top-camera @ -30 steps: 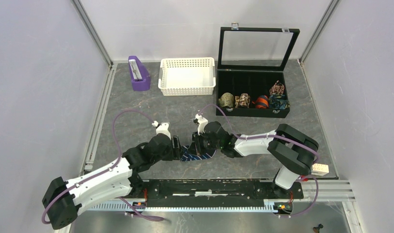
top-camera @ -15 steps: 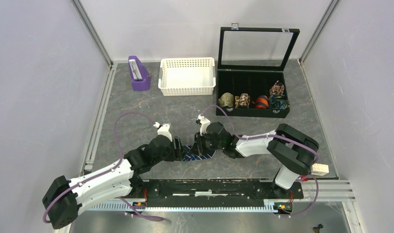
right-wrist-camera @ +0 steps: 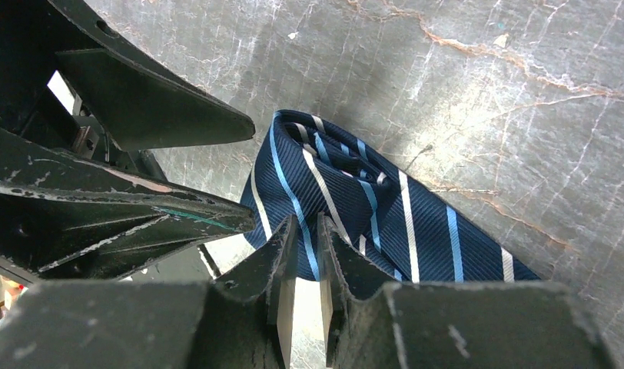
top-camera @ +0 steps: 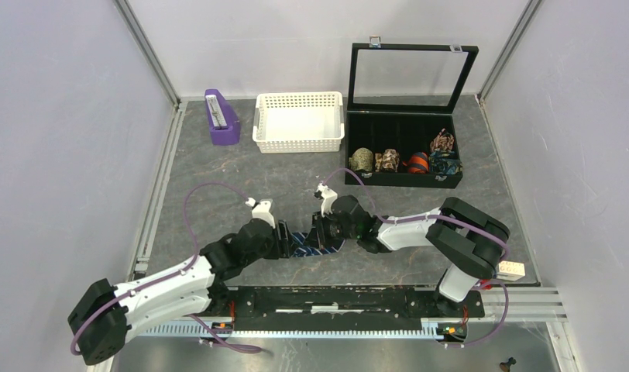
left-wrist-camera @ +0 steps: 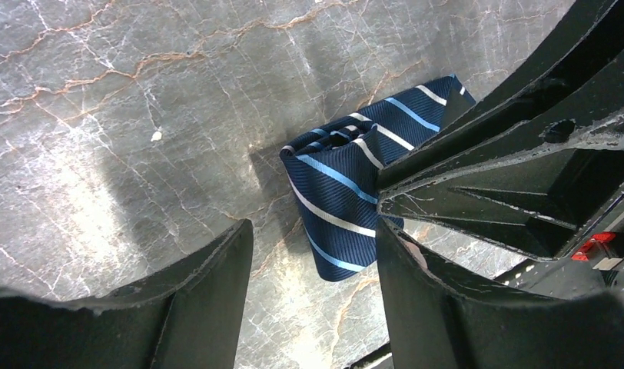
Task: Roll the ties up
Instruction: Roll the tie at the center of the board.
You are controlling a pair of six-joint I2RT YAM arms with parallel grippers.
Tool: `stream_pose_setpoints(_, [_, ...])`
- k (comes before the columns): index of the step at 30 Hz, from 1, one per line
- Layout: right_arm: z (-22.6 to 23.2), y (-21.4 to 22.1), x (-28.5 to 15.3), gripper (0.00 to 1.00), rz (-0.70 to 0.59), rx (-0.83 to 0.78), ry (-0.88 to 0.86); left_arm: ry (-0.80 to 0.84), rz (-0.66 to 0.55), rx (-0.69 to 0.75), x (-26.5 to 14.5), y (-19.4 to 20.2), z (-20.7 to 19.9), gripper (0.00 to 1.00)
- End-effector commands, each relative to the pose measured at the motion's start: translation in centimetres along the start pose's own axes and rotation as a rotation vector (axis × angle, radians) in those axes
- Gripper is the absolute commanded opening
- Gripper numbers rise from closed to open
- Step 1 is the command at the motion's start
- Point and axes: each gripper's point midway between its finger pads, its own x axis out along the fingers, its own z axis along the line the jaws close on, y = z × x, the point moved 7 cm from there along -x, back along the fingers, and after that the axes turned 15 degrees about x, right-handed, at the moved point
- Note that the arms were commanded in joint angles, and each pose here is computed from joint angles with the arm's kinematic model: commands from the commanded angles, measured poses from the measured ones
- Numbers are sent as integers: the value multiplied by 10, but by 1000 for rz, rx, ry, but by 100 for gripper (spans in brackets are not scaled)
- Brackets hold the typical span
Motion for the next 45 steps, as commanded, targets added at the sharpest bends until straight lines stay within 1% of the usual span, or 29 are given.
stream_pose_setpoints(1, [-1, -2, 0, 22, -12, -6, -17, 53, -68, -71, 1, -10, -8, 66])
stream_pose_setpoints(7, [-3, -1, 0, 22, -10, -6, -13, 68, -96, -95, 1, -10, -8, 64])
stream_pose_setpoints(14, [-4, -2, 0, 22, -7, -6, -13, 74, -81, -112, 5, -3, -6, 61])
stream_pose_setpoints(15, [-4, -2, 0, 22, -8, -5, -13, 87, -99, -118, 6, -6, -8, 61])
stream_pose_setpoints(18, [-4, -1, 0, 22, -6, -6, -10, 93, -97, -125, 7, -4, -7, 60])
stream_pose_setpoints(28, [-7, 0, 1, 22, -2, -2, -5, 120, -107, -159, 11, 1, -6, 53])
stream_pose_setpoints(45, [-11, 1, 0, 22, 2, 1, 2, 178, -154, -202, 17, 4, -7, 50])
